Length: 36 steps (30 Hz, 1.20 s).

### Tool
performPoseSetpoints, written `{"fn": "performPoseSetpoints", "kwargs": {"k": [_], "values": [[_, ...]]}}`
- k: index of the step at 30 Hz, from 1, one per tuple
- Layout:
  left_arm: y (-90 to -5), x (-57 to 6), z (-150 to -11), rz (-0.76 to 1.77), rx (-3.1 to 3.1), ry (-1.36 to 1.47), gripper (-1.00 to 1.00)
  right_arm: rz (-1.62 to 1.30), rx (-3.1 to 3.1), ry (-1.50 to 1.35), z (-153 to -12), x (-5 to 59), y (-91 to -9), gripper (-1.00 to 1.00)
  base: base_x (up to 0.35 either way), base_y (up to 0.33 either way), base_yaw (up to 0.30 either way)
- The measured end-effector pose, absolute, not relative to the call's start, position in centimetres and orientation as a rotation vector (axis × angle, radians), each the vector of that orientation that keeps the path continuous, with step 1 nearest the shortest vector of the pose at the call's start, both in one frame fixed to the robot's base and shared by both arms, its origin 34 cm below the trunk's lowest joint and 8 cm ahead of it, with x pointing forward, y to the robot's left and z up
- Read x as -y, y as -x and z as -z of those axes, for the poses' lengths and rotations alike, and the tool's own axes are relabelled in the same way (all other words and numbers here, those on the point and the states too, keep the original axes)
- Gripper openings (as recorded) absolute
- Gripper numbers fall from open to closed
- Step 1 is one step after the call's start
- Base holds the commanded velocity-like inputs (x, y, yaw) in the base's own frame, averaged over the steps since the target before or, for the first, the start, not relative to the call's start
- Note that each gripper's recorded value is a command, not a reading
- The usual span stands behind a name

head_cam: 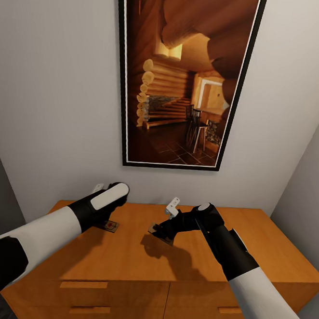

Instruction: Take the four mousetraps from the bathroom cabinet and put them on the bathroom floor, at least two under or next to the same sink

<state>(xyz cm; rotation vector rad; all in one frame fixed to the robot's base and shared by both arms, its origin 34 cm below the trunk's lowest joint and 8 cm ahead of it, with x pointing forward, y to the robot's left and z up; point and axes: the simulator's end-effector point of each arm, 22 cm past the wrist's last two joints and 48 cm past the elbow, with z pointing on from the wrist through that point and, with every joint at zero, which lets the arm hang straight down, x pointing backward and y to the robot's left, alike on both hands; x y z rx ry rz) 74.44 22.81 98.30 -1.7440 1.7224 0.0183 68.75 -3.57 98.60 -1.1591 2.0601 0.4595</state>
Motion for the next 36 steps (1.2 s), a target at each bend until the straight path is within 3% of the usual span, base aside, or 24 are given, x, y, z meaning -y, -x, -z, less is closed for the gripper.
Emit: {"fn": "performPoseSetpoints", "kwargs": {"k": [36], "values": [[-73.2, -25.3, -96.0, -0.139, -1.7, 1.795, 1.0, -0.46, -2.06, 1.159, -98.6, 3.6, -68.7, -1.0, 0.0, 0.0, 0.0]]}}
